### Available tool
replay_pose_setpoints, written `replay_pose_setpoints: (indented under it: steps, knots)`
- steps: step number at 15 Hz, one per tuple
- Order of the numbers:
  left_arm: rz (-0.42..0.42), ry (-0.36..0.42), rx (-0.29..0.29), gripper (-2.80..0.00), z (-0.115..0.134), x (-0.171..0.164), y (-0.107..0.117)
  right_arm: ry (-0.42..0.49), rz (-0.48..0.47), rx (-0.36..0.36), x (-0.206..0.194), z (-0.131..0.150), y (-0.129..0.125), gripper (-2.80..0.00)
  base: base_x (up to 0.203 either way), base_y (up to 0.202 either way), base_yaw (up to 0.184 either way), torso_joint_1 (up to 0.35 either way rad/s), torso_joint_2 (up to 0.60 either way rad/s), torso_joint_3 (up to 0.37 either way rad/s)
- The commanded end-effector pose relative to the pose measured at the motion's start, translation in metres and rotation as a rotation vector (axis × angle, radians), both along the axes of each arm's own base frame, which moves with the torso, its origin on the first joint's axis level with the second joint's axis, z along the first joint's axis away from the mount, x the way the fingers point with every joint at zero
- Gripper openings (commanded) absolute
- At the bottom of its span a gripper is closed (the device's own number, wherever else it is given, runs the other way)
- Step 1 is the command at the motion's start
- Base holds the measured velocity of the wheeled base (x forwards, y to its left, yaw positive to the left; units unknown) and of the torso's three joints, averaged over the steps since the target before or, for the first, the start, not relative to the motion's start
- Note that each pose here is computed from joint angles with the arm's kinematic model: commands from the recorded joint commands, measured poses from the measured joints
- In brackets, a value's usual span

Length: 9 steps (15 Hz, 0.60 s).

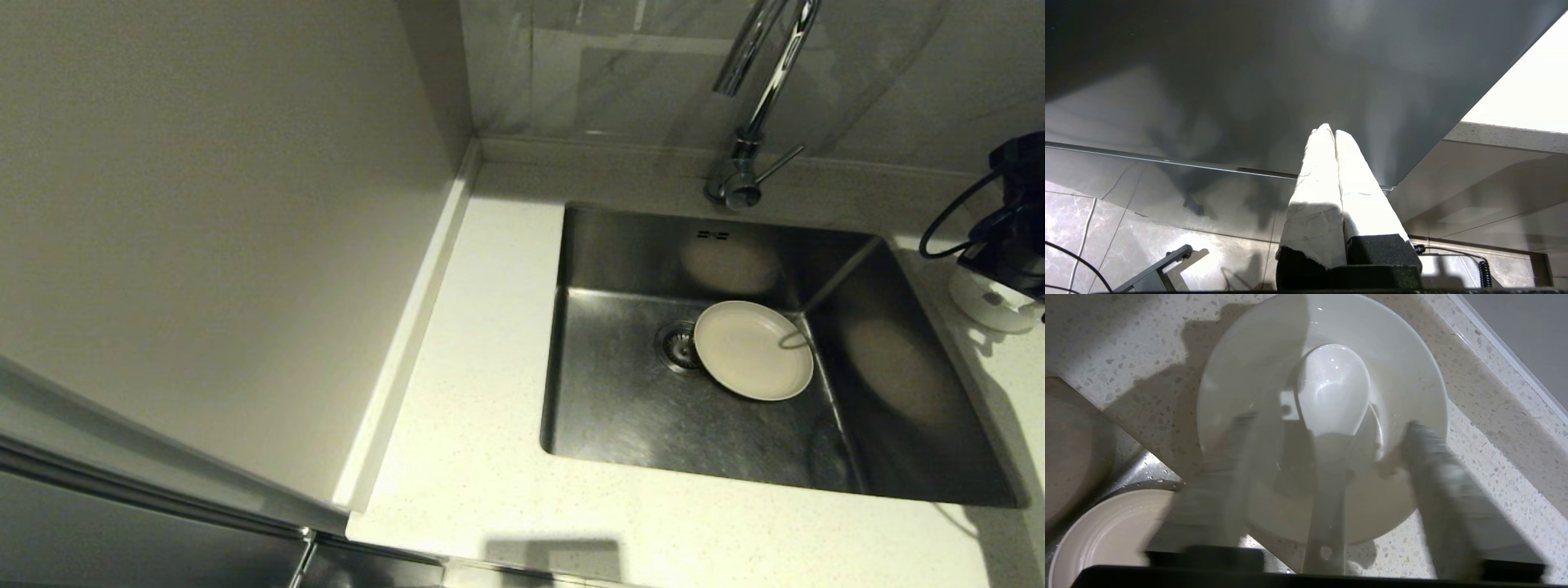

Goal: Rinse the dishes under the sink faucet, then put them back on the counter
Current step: Place the spoon on the plate

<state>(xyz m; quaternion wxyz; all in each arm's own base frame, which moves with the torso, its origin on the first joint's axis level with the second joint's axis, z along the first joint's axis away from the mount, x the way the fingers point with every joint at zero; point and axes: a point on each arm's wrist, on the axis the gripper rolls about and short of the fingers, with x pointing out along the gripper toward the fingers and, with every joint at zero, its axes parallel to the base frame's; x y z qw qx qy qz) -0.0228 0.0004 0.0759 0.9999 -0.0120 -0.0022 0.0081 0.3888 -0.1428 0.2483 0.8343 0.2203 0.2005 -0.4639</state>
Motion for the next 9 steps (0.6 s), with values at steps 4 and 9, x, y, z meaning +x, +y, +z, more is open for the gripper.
replay_pose_setpoints:
  steps: [4,9]
  knots:
    - [0.001,-0.003,-0.001,-2.80,0.0000,-0.0002,0.0000,0.016,0.007,-0.012,0.0002,-0.0006,-0.0008,-2.80,0.000,0.000,0.000,0.000,0.00,0.000]
    - [0.001,-0.003,-0.001,-2.80,0.0000,-0.0002,0.0000,0.023,0.008,-0.014,0.0021,-0.0027,-0.0015,-2.80,0.000,0.000,0.000,0.000,0.00,0.000]
